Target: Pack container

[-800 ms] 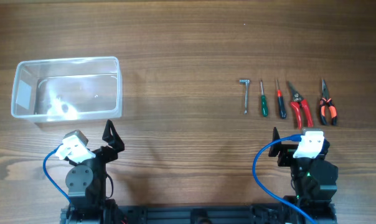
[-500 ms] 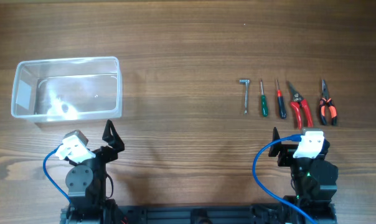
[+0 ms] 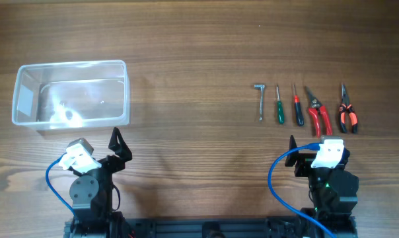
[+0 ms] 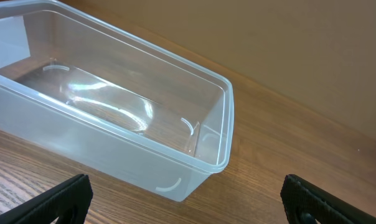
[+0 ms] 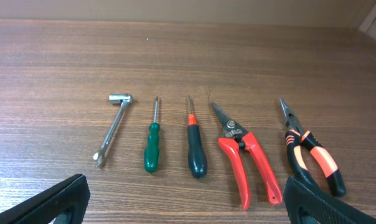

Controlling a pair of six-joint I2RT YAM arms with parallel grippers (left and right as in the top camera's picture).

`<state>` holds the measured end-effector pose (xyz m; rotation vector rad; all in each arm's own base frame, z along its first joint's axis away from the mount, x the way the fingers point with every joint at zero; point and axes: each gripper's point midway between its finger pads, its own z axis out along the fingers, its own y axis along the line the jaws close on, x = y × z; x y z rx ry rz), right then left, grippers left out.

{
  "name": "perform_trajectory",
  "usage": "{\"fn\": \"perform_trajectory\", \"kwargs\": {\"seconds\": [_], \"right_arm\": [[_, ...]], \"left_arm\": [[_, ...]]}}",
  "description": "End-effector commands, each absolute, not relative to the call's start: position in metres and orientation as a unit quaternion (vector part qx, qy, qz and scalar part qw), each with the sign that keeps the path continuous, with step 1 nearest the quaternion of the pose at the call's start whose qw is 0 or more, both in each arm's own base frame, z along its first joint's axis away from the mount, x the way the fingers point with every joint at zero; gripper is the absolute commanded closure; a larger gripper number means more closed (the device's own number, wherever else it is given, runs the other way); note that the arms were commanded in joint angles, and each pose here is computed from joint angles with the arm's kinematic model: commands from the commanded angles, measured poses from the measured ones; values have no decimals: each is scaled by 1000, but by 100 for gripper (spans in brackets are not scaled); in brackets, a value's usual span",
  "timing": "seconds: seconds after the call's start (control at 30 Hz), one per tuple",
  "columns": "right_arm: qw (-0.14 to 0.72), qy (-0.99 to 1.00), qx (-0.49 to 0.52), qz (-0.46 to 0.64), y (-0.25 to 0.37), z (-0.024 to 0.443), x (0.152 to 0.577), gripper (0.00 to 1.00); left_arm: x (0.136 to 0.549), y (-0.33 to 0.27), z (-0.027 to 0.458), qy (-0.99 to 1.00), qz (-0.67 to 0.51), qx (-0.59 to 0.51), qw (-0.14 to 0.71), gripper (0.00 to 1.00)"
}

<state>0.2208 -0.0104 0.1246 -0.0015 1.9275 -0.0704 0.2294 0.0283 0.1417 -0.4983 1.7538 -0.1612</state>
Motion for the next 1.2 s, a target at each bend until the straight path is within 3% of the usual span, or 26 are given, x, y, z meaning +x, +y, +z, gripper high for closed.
{"fn": "perform_trajectory", "kwargs": {"seconds": [0.0,0.27,0.37,0.6,0.83,0.97,1.17], "right_arm": [[575,817,1,-36,-13,127,221,0],[584,811,-4,-18,-7,132,223,0],[577,815,2,59,14,129,221,0],[575,782,124,208,29,147,224,0],[657,729,98,165,17,210,232,0],[622,751,133,174,14,219,241,0],[549,809,127,169,18,243,287,0]], "left_arm": [[229,30,138,758,-69,-223,609,0],[230,29,140,756,-71,-224,611,0],[231,22,138,762,-89,-211,606,0],[232,-5,141,770,-151,-166,597,0],[226,-3,208,741,-153,-162,633,0],[232,2,231,767,-133,-177,602,0],[287,3,264,826,-109,-176,524,0]]}}
